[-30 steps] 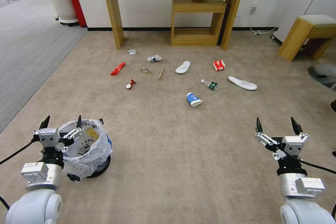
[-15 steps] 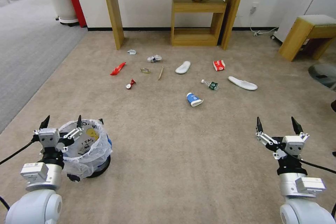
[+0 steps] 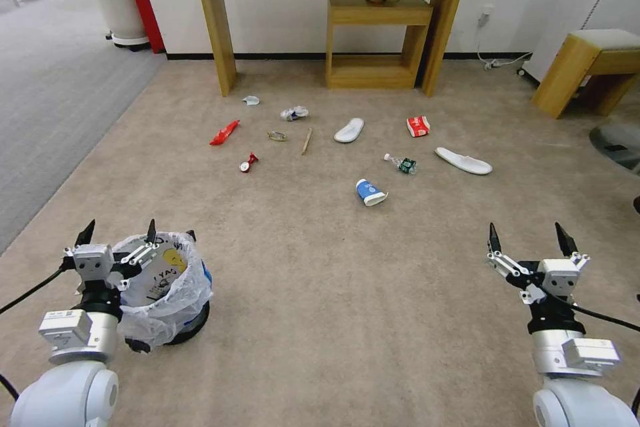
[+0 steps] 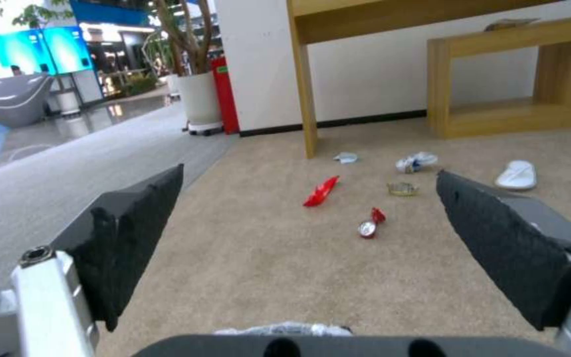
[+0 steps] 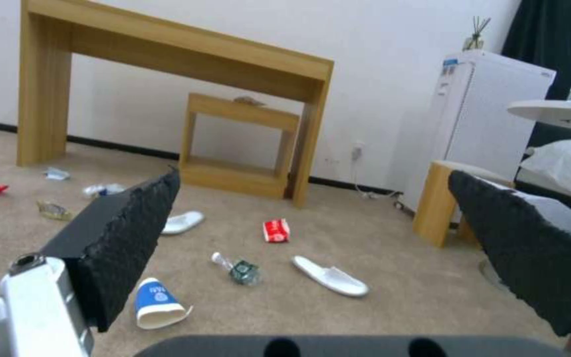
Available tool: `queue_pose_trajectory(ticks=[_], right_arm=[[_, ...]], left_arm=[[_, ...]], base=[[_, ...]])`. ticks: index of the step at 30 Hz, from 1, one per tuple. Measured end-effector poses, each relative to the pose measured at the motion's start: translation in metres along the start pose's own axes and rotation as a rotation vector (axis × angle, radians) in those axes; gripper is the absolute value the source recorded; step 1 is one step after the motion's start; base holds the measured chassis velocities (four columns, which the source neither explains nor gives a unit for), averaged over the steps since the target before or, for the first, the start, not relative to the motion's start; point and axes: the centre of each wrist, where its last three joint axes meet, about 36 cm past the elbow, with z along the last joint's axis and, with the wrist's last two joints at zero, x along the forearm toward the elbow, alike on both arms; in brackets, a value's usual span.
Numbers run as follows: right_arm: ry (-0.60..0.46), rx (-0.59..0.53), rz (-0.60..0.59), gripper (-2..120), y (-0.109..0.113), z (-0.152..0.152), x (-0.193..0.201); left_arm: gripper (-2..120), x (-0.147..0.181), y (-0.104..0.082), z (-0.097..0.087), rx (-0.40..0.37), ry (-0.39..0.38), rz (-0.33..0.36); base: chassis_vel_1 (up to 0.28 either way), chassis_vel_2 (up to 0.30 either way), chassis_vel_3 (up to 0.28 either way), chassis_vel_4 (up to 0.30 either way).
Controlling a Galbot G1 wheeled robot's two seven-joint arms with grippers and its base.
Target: Pick up the trash bin and place the garbage on the floor into it.
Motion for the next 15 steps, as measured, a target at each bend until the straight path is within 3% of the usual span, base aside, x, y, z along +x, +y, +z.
queue_pose_trajectory(ticks=[15], right_arm=[[-0.004, 0.004, -0.002, 100, 0.0001, -0.0008, -0.0002]], left_arm=[[100, -0.0007, 0.0026, -0.0016, -0.004, -0.004, 0.003]], base=[[-0.036, 0.078, 0.035, -0.073]])
